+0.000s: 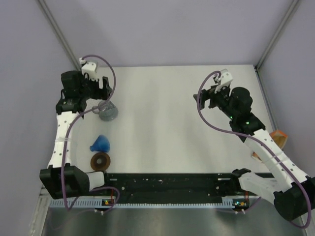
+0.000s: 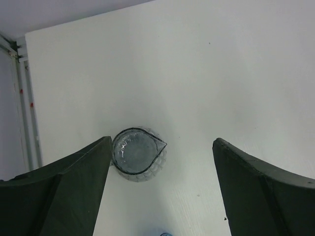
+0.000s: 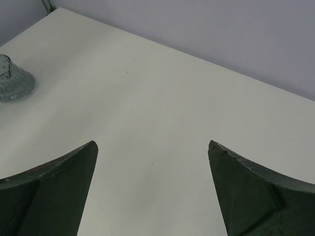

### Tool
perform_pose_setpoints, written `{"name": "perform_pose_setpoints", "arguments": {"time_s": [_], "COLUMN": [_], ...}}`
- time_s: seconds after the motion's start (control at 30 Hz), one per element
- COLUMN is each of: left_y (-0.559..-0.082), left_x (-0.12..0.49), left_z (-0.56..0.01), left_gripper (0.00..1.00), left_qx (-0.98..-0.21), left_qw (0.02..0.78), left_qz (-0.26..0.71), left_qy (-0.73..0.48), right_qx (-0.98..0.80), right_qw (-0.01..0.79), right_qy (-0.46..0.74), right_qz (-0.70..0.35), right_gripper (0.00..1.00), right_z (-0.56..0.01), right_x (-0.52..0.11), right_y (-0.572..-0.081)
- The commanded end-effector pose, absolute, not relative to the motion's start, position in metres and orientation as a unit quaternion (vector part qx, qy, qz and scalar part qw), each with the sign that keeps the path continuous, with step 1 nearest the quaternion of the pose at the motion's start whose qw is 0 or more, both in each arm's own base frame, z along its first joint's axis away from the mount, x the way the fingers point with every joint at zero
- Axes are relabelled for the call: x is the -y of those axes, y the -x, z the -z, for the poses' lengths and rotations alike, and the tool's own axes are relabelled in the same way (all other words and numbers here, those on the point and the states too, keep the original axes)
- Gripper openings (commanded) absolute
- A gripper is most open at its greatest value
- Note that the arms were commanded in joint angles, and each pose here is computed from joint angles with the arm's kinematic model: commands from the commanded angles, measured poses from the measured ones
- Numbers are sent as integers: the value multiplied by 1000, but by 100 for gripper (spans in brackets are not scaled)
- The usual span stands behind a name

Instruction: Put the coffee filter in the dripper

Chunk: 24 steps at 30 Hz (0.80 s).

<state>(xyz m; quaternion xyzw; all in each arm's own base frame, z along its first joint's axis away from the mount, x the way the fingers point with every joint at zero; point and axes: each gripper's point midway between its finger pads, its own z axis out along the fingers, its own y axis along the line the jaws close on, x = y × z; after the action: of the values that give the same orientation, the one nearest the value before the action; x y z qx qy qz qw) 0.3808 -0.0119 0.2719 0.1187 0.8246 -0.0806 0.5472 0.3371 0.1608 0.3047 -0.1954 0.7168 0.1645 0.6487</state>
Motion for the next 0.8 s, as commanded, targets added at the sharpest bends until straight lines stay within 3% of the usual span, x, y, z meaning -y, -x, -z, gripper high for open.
{"name": "perform_pose_setpoints", "arguments": {"time_s": [0.0,0.17,0.33,0.47,0.67,0.77], "left_y": [-370,-385,-414,-423,-436,-443], "left_x": [-11,-35,-53,-66,-80,-79], "left_z": [-245,-209,-193,-174,-142,-129], "left_gripper": [87,77,75,65,61,54], "left_qx": [-902,-946,-949,-955,-960,-961], "left_qw": [419,306,285,255,227,219], "left_qz": [43,5,-31,-55,-83,-78], "left_qy": [-98,-108,-131,-143,-145,-148], "right_qx": [-733,-771,-785,-790,-791,-789], "right_qw": [629,580,558,550,548,550], "right_qy": [196,213,227,234,247,250], "right_qz": [-168,-152,-144,-134,-114,-116], "right_gripper": [95,96,96,96,96,96], "right_z": [-310,-295,-282,-272,-265,-268], "right_x": [-161,-159,-159,-156,-152,-155], "right_y": [-330,-331,-331,-331,-334,-336]}}
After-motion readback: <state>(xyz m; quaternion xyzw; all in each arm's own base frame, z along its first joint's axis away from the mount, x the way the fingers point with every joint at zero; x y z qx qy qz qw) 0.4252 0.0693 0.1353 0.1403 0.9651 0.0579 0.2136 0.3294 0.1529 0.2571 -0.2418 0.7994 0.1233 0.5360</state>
